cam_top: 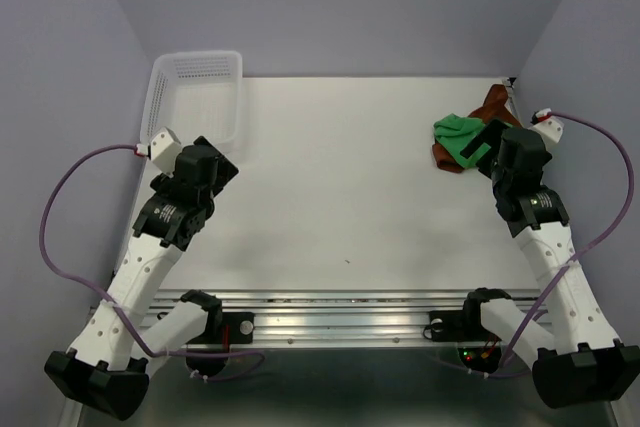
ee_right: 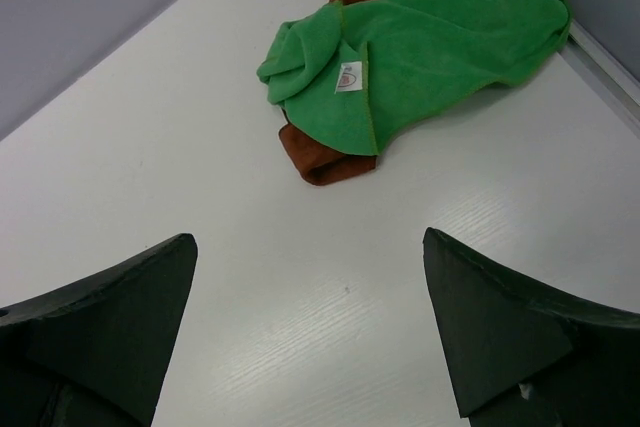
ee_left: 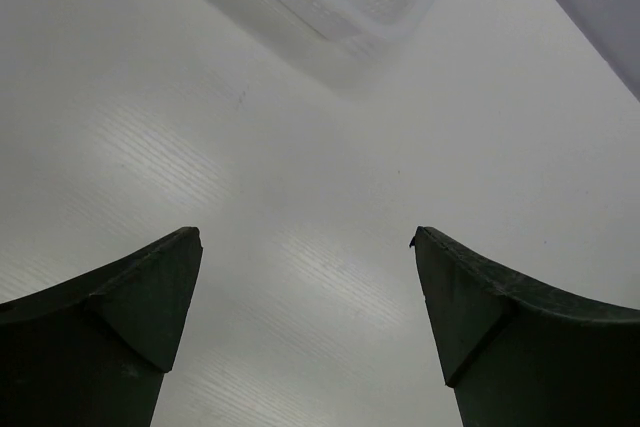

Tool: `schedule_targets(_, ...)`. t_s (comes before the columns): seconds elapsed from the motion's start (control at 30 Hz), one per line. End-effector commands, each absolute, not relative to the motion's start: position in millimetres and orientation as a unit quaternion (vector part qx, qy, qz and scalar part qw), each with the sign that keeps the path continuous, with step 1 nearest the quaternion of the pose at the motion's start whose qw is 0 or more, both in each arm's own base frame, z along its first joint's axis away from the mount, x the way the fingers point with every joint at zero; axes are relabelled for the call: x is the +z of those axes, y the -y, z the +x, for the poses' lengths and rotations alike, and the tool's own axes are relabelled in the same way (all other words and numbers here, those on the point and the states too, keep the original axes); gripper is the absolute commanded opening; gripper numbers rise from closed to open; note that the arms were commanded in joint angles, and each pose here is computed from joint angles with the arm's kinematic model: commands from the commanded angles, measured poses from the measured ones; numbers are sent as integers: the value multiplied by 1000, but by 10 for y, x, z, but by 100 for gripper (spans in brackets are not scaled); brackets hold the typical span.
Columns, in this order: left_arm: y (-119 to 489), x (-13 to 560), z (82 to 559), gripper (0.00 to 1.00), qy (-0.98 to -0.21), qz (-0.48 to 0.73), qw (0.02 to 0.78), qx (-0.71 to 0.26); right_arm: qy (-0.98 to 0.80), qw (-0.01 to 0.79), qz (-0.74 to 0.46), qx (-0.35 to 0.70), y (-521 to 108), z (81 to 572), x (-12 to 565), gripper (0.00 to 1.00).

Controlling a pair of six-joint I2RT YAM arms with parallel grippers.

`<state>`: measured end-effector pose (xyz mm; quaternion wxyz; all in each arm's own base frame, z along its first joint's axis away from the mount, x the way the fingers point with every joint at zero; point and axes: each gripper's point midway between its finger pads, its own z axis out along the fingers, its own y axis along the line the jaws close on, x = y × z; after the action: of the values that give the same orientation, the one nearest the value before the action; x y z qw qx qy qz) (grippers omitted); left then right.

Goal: Roll the towels
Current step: Grab a towel with the right arm

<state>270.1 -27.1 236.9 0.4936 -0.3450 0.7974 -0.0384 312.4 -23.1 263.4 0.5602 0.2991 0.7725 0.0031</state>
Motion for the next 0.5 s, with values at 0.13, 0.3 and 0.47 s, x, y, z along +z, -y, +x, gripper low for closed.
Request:
schedule_targets(0.13,274,2378,2763,99,-787,-349,506,-50,-758,589,280,-12,283,3216,2850,100)
schedule_targets(0.3,499,2296,2942,99,-787,-343,503,-102,-772,556,301,-56,380,3495,2628,100)
schedule_targets(0.47,536,2186,3015,99,-798,-339,489,-91,-803,518,288,-65,407,3959,2418,100)
